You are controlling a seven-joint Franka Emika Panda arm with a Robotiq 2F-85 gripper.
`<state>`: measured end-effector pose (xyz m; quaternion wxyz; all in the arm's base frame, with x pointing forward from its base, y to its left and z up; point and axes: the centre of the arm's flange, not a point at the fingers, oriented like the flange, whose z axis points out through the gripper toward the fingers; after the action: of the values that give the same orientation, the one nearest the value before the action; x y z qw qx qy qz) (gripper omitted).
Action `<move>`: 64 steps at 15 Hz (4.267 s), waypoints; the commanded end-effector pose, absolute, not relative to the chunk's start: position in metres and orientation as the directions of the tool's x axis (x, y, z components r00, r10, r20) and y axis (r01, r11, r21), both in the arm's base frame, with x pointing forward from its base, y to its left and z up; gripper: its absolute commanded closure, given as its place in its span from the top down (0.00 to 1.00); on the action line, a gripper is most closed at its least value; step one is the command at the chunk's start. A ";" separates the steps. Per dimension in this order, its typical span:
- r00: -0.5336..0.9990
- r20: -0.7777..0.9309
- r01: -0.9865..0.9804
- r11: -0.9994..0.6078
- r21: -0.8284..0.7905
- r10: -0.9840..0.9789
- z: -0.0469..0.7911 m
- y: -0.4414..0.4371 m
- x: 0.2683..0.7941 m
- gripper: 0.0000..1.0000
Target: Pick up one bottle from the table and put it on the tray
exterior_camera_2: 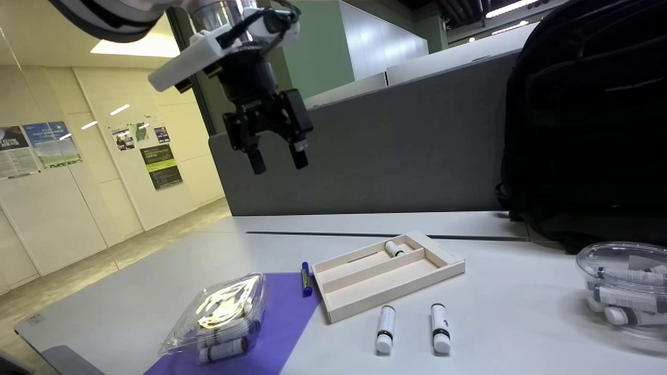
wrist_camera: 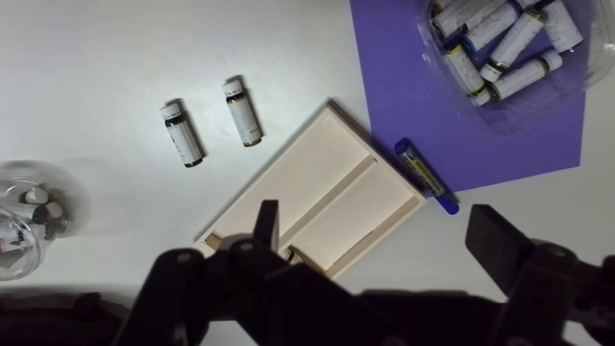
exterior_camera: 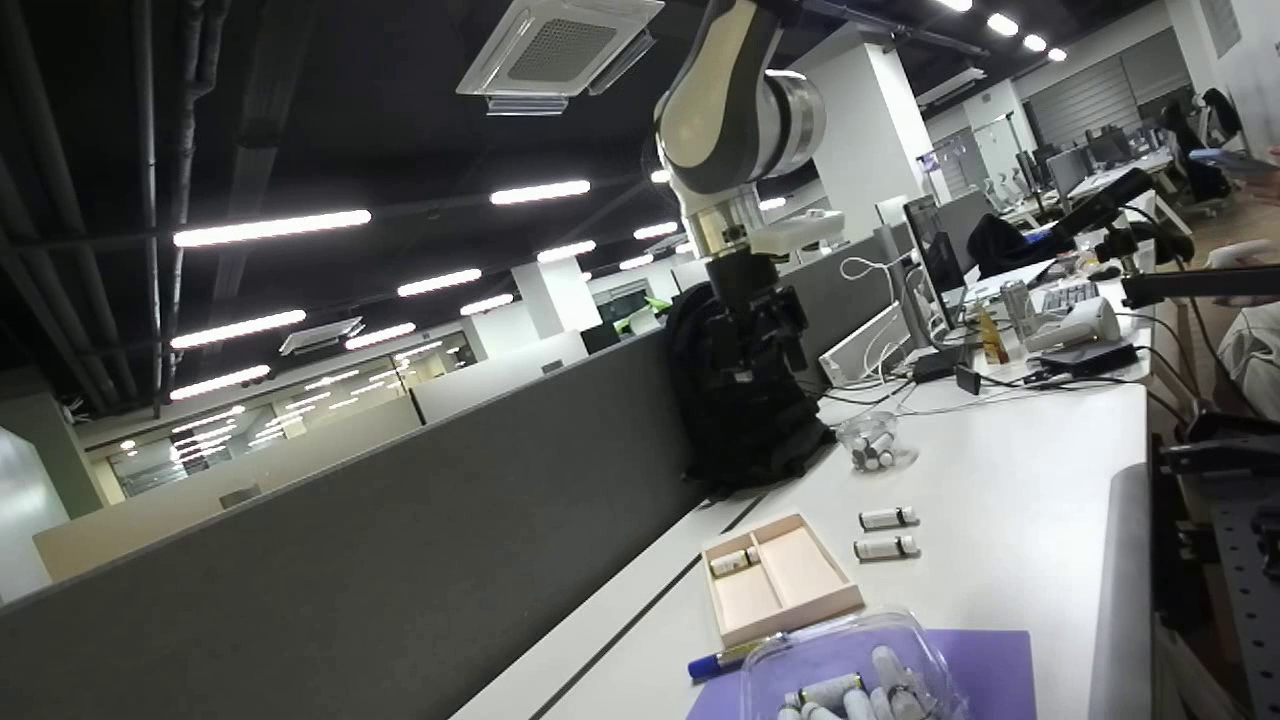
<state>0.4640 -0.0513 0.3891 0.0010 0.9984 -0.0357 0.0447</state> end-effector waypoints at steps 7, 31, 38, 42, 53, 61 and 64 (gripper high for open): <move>0.986 -0.026 -0.163 -0.987 -0.015 -0.162 0.326 -0.136 0.467 1.00; 1.000 -0.024 -0.014 -1.000 -0.008 -0.014 0.160 -0.173 0.499 1.00; 0.992 -0.116 0.045 -0.997 -0.067 0.052 0.132 -0.178 0.508 1.00; 0.992 -0.118 0.038 -0.997 -0.064 0.045 0.125 -0.180 0.515 0.74; 0.992 -0.112 0.054 -0.996 -0.067 0.061 0.120 -0.176 0.523 0.07; 1.000 0.005 0.023 -0.991 -0.132 0.022 0.173 -0.134 0.529 0.07; 0.996 0.051 -0.060 -0.979 -0.196 -0.071 0.186 -0.121 0.546 0.07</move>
<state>0.5415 -0.1281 0.1675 -0.0737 0.9972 0.0065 0.0064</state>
